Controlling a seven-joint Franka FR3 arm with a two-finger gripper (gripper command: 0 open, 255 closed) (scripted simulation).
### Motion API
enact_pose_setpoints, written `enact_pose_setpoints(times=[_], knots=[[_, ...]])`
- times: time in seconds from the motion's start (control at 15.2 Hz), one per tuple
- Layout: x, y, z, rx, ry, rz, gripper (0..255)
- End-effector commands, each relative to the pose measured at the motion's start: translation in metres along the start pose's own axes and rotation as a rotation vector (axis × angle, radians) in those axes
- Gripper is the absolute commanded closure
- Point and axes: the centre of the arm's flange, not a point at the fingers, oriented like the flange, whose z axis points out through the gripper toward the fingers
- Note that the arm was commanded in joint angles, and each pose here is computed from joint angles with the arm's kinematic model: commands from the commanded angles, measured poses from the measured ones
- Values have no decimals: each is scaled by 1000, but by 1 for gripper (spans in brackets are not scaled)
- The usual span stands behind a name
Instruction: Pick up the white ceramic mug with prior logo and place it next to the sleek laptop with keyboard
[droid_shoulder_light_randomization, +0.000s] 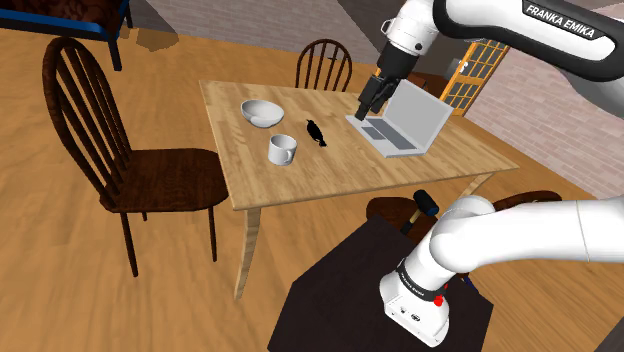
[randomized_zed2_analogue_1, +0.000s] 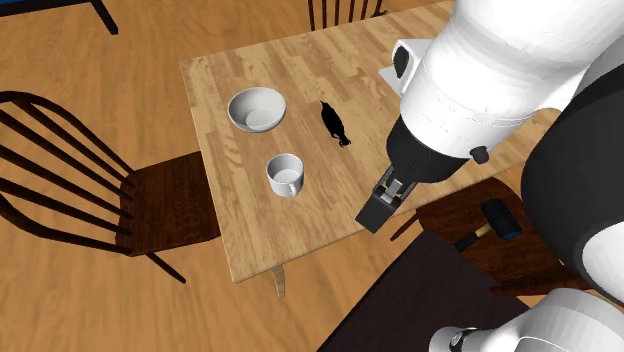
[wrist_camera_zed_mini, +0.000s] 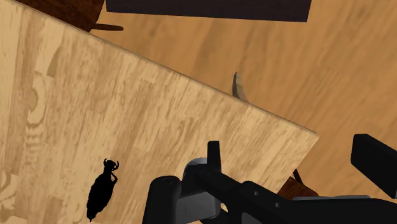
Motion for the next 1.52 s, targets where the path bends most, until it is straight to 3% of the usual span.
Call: enact_pose_setpoints(times=[0.0, 1.45], knots=[[0, 0, 0, 0, 0, 0, 0], [185, 97, 204, 13, -14, 72, 0]])
